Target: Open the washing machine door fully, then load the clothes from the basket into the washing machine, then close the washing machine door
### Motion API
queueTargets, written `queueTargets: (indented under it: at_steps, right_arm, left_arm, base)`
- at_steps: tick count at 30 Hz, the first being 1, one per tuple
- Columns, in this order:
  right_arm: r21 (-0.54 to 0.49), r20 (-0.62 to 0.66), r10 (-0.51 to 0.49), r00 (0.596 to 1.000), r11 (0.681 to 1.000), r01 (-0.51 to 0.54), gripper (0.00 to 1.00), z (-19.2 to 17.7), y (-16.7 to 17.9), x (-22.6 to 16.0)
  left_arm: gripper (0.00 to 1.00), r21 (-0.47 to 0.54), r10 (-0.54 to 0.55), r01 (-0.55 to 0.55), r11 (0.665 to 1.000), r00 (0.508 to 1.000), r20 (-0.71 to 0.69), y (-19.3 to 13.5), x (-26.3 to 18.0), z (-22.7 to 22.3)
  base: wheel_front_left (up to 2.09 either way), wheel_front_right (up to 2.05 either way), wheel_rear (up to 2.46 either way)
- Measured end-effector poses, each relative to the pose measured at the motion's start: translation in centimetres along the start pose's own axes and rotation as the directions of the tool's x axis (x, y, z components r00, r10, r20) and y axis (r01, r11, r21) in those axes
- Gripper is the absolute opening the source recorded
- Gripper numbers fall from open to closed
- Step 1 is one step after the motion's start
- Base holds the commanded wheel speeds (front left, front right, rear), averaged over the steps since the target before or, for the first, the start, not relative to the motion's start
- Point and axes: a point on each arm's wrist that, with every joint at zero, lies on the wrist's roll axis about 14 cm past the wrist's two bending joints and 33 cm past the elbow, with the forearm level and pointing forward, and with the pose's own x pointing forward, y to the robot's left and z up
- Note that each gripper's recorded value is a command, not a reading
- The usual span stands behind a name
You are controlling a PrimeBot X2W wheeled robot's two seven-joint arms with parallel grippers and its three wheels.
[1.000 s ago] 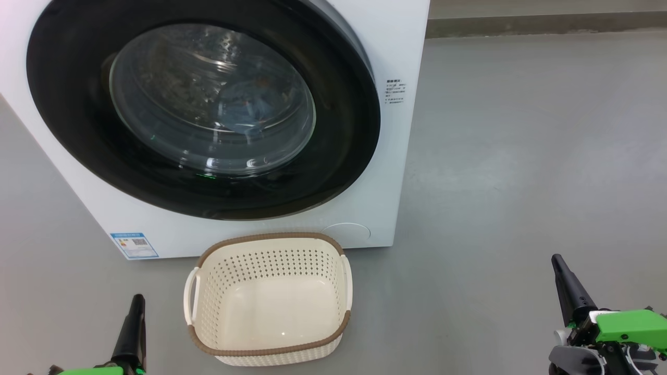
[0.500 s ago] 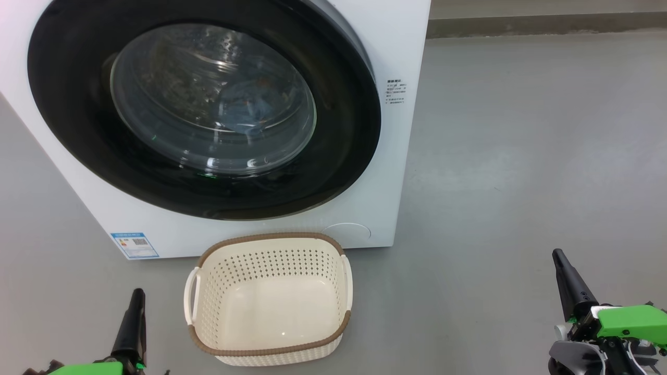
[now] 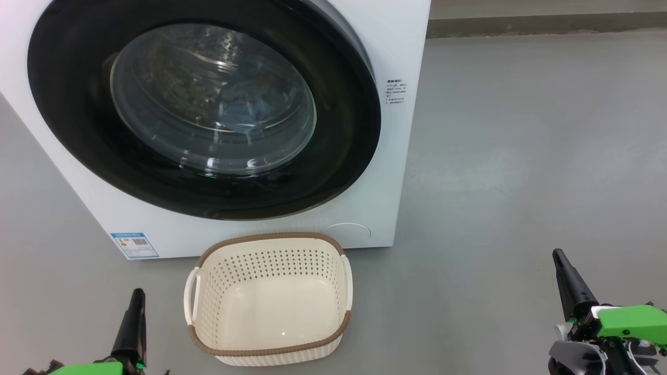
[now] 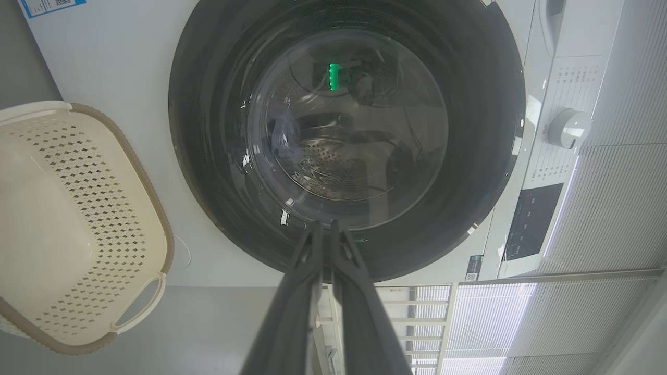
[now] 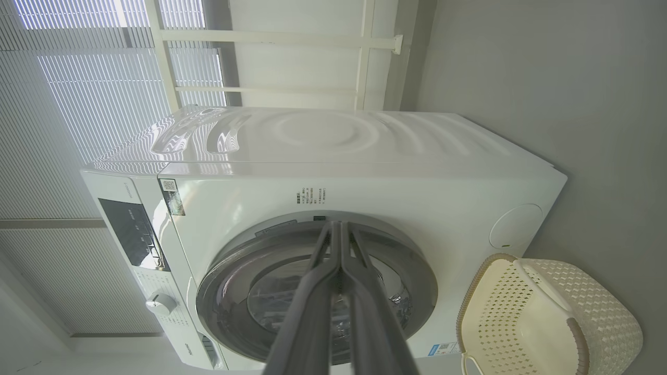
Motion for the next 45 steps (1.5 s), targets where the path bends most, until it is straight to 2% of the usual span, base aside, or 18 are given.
queueTargets:
  at_steps: [45]
  right_arm:
    - [0.004,-0.005,0.000,1.000,1.000,0.000,0.00,-0.08,-0.01,-0.01]
  left_arm:
    - [0.00,0.000,0.000,0.000,1.000,1.000,0.000,0.00,0.00,-0.01]
  base:
    - [0.00,0.00,0.00]
